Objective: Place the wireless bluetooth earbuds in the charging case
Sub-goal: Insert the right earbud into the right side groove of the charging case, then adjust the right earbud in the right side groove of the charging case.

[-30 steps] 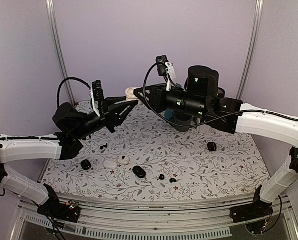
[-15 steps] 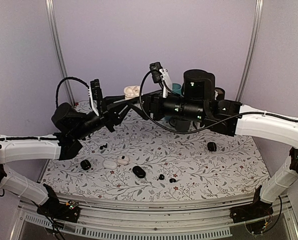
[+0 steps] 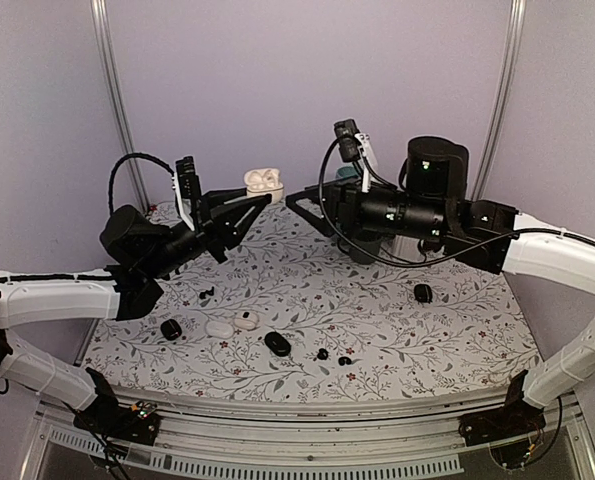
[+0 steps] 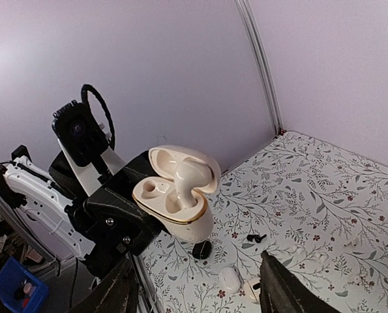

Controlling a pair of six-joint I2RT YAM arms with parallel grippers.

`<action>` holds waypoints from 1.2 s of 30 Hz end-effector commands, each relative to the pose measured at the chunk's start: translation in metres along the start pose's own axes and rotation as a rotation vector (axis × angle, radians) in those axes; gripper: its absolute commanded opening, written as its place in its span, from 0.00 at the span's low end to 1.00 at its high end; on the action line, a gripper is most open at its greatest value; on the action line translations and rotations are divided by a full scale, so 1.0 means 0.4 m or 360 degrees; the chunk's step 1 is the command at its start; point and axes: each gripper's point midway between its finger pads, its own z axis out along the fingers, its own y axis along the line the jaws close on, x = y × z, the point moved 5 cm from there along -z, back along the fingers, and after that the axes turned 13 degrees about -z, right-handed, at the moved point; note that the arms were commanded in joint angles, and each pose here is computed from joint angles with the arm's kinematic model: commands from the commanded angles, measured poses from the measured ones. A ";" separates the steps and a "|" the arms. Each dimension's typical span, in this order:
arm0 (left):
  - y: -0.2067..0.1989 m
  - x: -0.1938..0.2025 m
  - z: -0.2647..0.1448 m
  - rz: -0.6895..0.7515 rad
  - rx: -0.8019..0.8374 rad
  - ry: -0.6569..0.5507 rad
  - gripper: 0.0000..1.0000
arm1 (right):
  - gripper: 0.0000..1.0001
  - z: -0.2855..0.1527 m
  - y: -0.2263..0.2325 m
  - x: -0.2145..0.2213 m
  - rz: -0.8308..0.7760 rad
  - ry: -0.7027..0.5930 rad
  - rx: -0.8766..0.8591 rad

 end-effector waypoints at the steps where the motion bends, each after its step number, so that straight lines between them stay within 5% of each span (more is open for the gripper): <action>1: -0.014 -0.020 -0.007 -0.0003 0.0036 -0.0026 0.00 | 0.59 -0.058 0.007 -0.056 0.0015 -0.0133 -0.0185; 10: -0.027 -0.012 0.000 -0.0029 0.0111 0.0036 0.00 | 0.40 -0.042 0.023 -0.072 0.0076 -0.0116 -0.0372; 36: -0.032 -0.007 0.008 -0.0048 0.0152 0.0085 0.00 | 0.39 -0.004 0.008 -0.062 0.0097 -0.0069 -0.0366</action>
